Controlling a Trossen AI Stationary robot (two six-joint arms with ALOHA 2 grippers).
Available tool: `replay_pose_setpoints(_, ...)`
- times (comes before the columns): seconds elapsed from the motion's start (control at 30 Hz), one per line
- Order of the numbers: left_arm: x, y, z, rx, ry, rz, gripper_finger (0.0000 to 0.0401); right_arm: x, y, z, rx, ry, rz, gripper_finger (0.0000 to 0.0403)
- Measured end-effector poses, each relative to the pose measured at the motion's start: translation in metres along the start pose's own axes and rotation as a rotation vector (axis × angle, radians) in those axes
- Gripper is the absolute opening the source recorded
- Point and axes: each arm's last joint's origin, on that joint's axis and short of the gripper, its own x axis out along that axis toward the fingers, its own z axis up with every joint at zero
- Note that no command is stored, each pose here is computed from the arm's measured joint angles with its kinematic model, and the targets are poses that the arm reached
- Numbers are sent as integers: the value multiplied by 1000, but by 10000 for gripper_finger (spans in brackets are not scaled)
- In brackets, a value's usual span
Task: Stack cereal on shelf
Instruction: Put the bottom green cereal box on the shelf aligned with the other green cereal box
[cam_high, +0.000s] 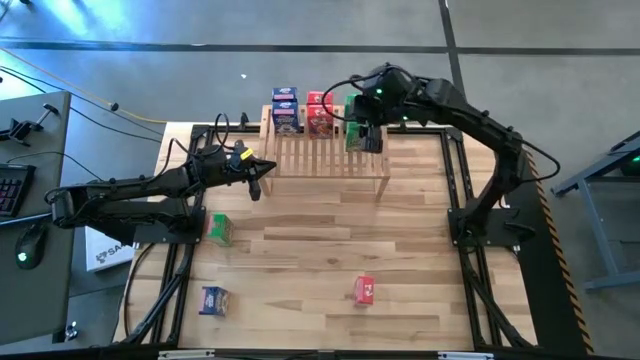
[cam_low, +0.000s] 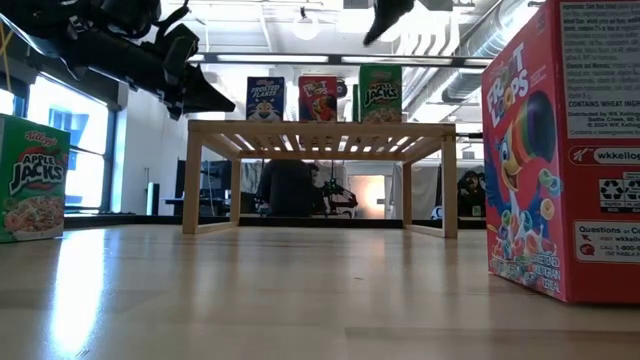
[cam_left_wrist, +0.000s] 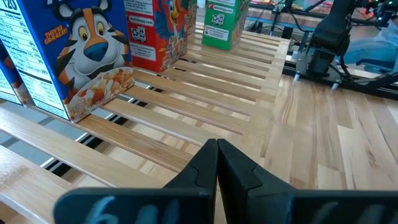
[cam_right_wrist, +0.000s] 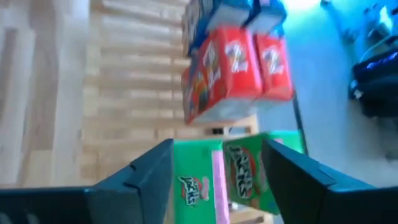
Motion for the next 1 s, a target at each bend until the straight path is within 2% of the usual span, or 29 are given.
replay_pose_setpoints(0.1, 0, 0, 0, 0, 0, 0, 1, -18, 5, 5, 3, -23, 9, 183)
replay_pose_setpoints(0.2, 0, 0, 0, 1, 1, 0, 1, -33, 11, -2, 28, -7, 30, 128)
replay_pose_setpoints(0.33, 0, 0, 0, 2, 1, 1, 1, -34, 20, -20, 83, 42, 53, 40)
replay_pose_setpoints(0.4, 0, 0, 0, 12, 1, 1, 1, -29, 28, -33, 112, 46, 63, 11)
replay_pose_setpoints(0.53, 0, 0, 1, 37, -9, 3, 1, -19, 51, -62, 174, -62, 40, 18)
replay_pose_setpoints(0.73, 0, 0, 5, 53, -51, 1, 1, 24, 81, -104, 250, -305, -24, 2)
replay_pose_setpoints(0.87, 0, 0, 5, 51, -56, 1, 1, 56, 85, -126, 267, -345, -77, 3)
replay_pose_setpoints(1.0, 0, 0, 5, 37, -56, 1, 1, 72, 79, -139, 298, -360, -118, 1)
